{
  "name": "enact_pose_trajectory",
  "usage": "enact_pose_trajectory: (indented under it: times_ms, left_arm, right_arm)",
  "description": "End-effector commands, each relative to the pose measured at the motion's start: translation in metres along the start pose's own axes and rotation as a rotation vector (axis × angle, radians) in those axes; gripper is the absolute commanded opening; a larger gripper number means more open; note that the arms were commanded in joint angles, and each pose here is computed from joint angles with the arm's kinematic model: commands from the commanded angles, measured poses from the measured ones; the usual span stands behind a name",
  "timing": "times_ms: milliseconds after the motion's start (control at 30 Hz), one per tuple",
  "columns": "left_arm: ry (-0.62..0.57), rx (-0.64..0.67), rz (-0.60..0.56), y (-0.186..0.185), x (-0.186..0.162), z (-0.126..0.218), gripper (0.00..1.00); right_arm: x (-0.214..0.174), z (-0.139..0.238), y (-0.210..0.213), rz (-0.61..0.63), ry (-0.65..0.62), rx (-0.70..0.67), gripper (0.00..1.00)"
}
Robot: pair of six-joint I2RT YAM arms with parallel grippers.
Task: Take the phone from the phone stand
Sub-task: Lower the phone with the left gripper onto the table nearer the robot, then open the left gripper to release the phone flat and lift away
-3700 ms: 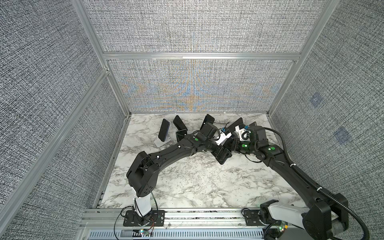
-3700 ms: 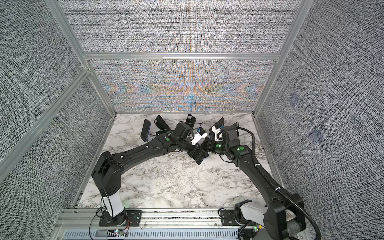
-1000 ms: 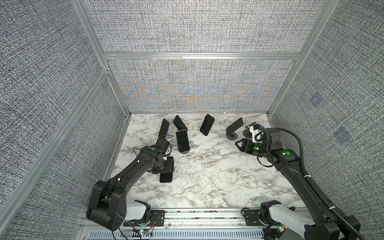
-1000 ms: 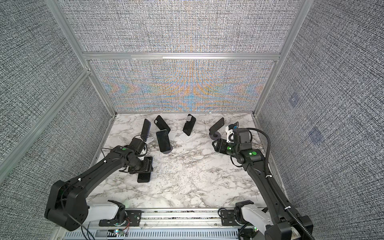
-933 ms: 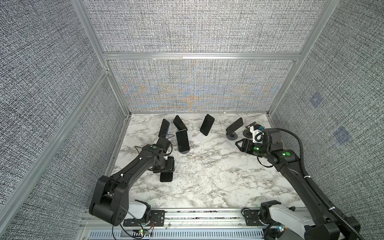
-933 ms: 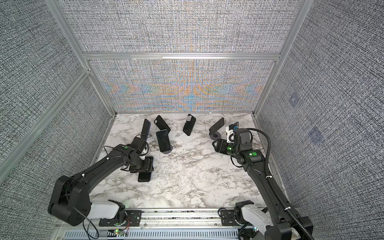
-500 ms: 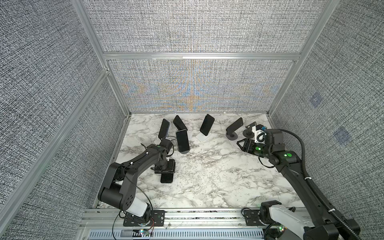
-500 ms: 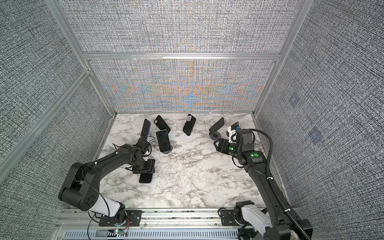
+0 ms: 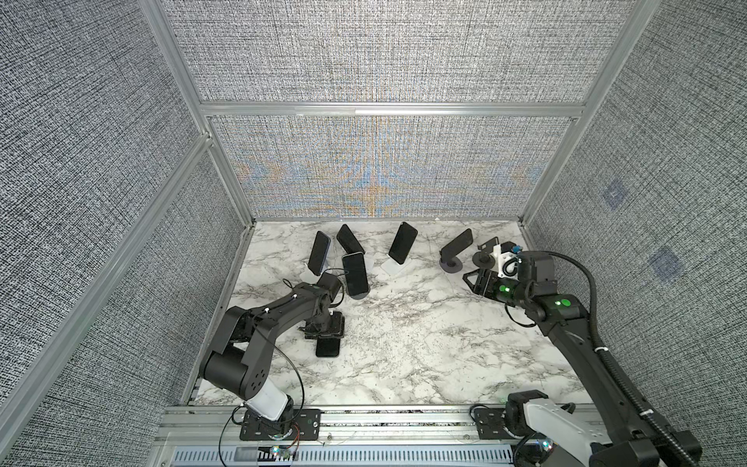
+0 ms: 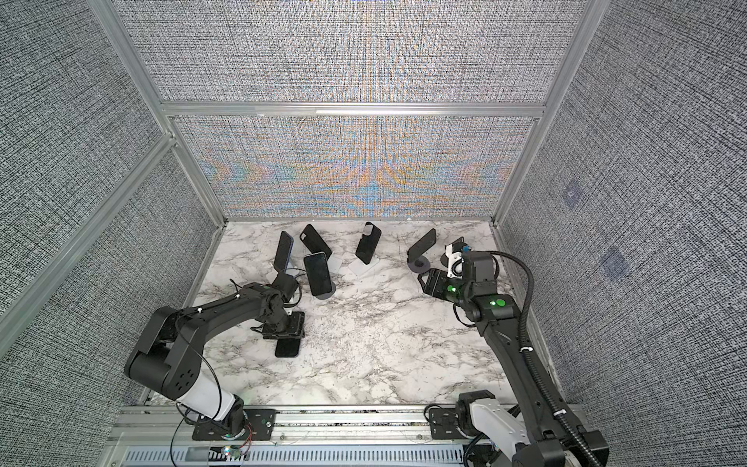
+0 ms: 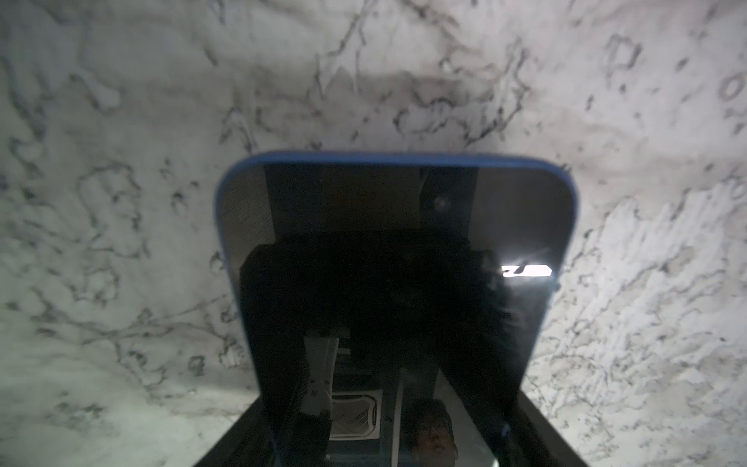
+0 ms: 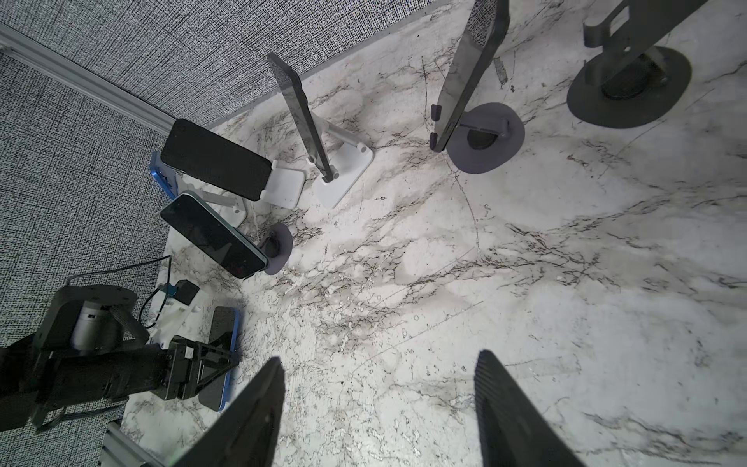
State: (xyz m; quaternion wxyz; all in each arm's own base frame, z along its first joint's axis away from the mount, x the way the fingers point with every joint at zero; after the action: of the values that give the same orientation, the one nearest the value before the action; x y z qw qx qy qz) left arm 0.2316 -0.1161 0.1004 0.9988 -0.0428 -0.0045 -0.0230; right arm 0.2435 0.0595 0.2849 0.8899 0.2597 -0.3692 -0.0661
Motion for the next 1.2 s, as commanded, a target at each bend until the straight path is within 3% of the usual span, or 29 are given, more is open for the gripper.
enact_pose_trajectory:
  times_ms: [0,200,400,900,1167]
  left_arm:
    - [-0.004,-0.022,-0.007,-0.006,0.002,-0.008,0.07]
    - [0.001,-0.022,-0.006,-0.009,0.002,-0.011,0.41]
    - [-0.017,-0.039,0.005,-0.010,0.000,-0.005,0.60]
    - [-0.023,-0.036,0.000,-0.014,0.001,-0.001,0.85]
    - [-0.038,-0.033,-0.004,-0.015,0.000,0.006,0.88]
  right_arm:
    - [0.001,0.001,0.000,0.000,-0.007,-0.001,0.64]
    - [0.001,0.003,0.001,0.000,-0.007,0.000,0.64]
    - [0.000,0.003,0.000,-0.001,-0.006,0.000,0.64]
    - [-0.002,0.004,-0.001,0.000,0.000,-0.002,0.64]
    - [-0.002,0.007,0.000,0.002,-0.006,-0.001,0.64]
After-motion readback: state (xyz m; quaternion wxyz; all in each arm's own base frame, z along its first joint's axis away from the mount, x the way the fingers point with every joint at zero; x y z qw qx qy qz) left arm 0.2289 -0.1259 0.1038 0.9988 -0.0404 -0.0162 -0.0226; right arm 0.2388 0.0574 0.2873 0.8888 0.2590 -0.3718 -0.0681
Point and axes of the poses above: each gripper's point midway between its finger pads, its own z axis back along the fingers, its own y axis along the line the jaws close on, x = y × z, the point moved 9 cm from there along z, back along the fingers
